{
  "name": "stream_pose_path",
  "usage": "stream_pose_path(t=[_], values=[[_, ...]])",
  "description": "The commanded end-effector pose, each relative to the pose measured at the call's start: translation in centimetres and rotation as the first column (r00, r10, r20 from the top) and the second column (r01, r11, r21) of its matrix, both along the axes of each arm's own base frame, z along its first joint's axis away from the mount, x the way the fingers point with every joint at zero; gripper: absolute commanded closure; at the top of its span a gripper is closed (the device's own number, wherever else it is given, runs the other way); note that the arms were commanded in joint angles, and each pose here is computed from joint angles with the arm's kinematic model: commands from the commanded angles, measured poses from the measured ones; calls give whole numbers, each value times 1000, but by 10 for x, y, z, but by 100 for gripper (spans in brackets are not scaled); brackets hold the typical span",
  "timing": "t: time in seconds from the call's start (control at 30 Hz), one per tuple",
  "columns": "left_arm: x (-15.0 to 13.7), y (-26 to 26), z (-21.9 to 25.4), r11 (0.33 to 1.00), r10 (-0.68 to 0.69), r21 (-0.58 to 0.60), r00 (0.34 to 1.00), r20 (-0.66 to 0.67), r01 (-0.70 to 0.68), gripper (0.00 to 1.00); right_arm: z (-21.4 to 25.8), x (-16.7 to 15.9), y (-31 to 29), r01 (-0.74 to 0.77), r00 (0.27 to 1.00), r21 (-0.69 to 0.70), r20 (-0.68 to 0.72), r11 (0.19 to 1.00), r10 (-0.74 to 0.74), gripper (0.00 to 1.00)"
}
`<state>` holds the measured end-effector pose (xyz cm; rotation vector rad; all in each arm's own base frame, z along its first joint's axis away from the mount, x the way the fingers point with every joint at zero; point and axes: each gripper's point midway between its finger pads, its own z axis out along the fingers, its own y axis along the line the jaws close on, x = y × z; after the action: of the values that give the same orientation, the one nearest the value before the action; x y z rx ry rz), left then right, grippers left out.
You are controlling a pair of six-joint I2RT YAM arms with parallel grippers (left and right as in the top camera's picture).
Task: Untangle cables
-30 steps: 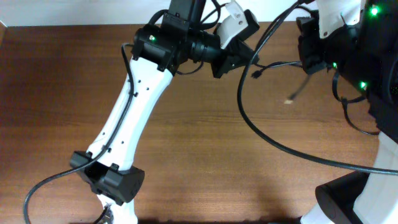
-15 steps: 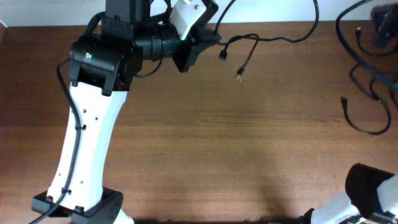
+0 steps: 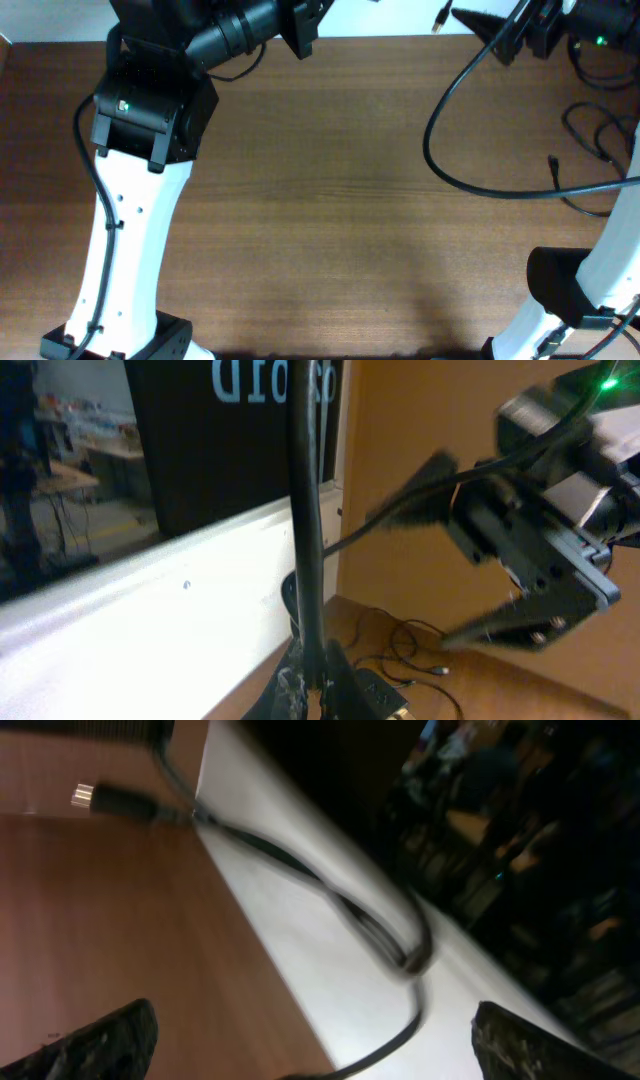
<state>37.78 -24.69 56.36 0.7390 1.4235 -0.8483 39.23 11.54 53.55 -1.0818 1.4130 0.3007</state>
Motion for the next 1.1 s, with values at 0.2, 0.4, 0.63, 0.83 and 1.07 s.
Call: stream_pose_path(t=[0.2, 0.4, 0.63, 0.83, 1.07], values=[[-14, 5, 9, 994, -32, -109, 986, -163, 14, 100, 8, 34, -9, 64, 995, 15, 72, 998, -65, 0], [-12, 2, -2, 987, -56, -159, 951, -304, 7, 100, -15, 49, 8, -23, 999, 68, -27, 997, 25, 3], [7, -6, -15, 986, -66, -168, 938, -340, 8, 100, 29, 33, 9, -19, 998, 136, 66, 990, 10, 92], [7, -6, -14, 984, -72, -178, 935, -346, 10, 100, -30, 81, -6, 72, 987, 163, -150, 984, -47, 96], [6, -5, -10, 983, -75, -182, 940, -334, 14, 100, -114, 128, -35, 329, 877, 33, -381, 944, -292, 96]])
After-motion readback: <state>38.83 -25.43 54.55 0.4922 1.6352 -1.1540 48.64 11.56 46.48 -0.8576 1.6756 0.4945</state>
